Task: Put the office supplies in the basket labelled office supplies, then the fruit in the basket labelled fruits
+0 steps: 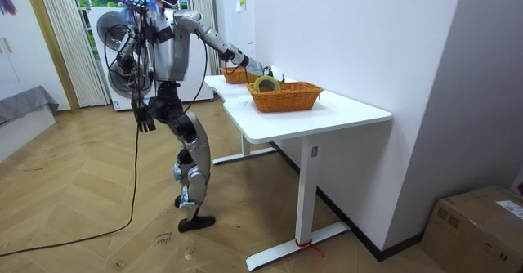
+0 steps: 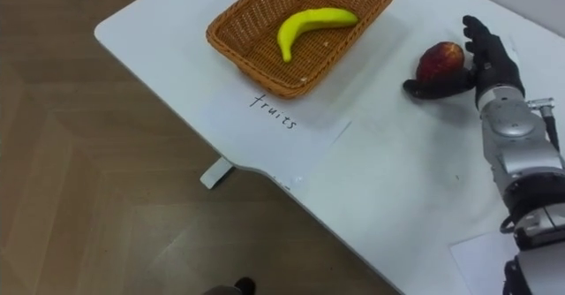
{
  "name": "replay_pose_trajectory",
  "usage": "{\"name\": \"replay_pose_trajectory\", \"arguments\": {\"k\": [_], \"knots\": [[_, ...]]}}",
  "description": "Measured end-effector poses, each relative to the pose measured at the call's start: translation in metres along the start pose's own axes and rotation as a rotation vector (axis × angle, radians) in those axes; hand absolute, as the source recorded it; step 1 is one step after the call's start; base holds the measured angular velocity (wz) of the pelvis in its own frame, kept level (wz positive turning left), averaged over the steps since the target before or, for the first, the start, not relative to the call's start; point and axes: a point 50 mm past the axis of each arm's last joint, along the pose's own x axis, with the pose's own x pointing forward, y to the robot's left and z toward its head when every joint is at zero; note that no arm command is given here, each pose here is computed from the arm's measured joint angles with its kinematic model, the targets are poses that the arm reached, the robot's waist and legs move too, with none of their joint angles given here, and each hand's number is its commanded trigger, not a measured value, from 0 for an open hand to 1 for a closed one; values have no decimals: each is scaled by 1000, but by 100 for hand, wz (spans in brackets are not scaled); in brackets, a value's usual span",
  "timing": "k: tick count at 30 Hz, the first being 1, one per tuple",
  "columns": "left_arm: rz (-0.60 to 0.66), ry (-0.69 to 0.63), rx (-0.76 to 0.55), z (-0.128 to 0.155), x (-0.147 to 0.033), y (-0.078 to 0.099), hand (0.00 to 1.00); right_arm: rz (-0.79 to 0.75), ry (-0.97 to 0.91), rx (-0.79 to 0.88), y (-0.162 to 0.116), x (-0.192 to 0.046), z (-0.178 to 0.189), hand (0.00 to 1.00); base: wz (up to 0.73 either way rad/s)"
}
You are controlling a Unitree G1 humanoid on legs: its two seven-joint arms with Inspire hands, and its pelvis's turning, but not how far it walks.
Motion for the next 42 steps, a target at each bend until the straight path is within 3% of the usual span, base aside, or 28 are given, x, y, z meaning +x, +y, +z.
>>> {"name": "replay_pose_trajectory", "arguments": {"k": [1,2,10,21,35,42], "knots": [[-3,-3,5,2,1,0,0,5,1,-13,-1,0,0,87,0],[-4,-5,7,3,1,-1,0,5,1,-14,-1,0,0,100,0],[-10,7,-67,6,4,2,0,-6,16,-95,-15,0,-1,100,0],[-20,14,-68,6,6,3,0,-22,26,-134,-24,1,2,100,0],[-32,7,-106,7,6,3,0,-7,29,-131,-21,1,2,100,0],[-26,5,-49,7,6,6,0,57,25,-96,-15,1,6,100,-7]]}}
